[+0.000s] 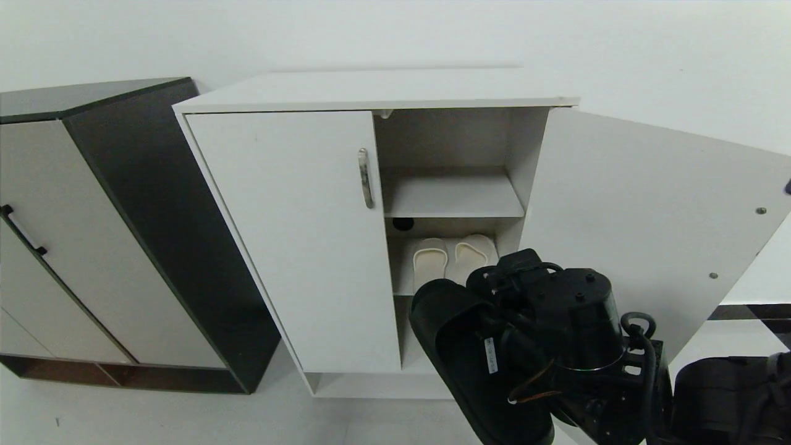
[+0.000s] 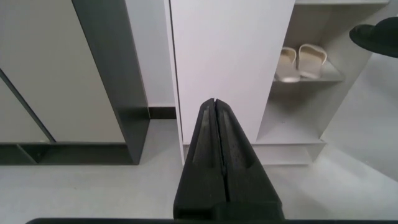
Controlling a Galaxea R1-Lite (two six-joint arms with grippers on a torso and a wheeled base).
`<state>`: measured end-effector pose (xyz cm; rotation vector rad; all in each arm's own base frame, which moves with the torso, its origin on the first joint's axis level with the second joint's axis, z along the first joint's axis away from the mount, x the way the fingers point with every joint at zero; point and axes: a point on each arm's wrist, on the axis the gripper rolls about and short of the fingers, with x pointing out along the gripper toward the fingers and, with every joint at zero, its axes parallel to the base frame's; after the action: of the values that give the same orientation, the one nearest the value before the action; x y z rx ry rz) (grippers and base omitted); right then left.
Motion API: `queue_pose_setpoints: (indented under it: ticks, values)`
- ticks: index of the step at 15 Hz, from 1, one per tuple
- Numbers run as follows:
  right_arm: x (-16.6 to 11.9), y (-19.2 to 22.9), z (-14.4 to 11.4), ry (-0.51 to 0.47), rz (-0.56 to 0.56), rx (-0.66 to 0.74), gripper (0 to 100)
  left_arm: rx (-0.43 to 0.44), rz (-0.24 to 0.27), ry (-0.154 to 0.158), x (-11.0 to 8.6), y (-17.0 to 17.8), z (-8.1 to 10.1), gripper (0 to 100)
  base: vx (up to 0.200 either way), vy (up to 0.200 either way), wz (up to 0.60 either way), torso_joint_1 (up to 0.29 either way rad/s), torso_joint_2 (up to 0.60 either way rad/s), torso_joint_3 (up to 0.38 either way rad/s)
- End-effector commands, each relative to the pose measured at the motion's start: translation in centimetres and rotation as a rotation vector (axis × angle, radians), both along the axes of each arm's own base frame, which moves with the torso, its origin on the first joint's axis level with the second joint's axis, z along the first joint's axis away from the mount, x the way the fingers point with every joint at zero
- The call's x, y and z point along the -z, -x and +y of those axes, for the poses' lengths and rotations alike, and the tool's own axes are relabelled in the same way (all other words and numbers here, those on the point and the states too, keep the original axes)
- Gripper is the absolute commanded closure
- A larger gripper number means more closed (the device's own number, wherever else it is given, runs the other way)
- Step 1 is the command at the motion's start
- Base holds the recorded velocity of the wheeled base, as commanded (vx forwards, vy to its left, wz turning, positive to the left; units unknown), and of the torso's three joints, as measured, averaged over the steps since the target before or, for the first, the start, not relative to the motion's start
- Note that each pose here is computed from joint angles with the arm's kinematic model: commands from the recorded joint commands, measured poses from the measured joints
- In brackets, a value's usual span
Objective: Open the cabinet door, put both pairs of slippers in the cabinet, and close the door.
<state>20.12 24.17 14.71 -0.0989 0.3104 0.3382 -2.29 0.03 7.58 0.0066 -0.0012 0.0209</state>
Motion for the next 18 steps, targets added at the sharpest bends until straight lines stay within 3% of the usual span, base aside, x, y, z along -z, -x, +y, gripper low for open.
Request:
queue_pose_setpoints:
  ticks: [1,5,10,12,16,18]
  values:
    - [-0.1,0.0,0.0,-0.009,-0.007,0.0,100,-0.001,0.001,0.0,0.0,0.0,0.0,100,0.0,0.0,0.0,-0.041,0.44,0.373]
    - [0.1,0.1,0.0,-0.008,-0.007,-0.005,100,-0.001,0.0,0.0,0.0,0.0,0.0,100,0.0,0.0,0.0,-0.025,0.35,0.326]
    - [0.6,-0.5,0.1,0.039,-0.019,-0.003,100,-0.001,0.0,0.0,0.0,0.0,0.0,100,0.0,0.0,0.0,0.0,0.04,0.03]
    - [-0.8,-0.8,1.7,0.025,-0.04,0.05,100,-0.002,0.001,0.0,0.0,0.0,0.0,100,0.0,0.0,0.0,0.0,0.0,0.0]
    - [-4.5,-1.6,4.7,-0.05,0.053,0.187,100,-0.002,0.001,-0.001,0.0,0.0,0.0,100,0.0,0.0,0.0,0.0,0.0,0.0]
    - [-5.4,-2.2,5.8,-0.079,0.012,0.264,100,-0.004,0.0,0.0,0.0,0.0,0.0,100,0.0,0.0,0.0,0.0,0.0,0.0]
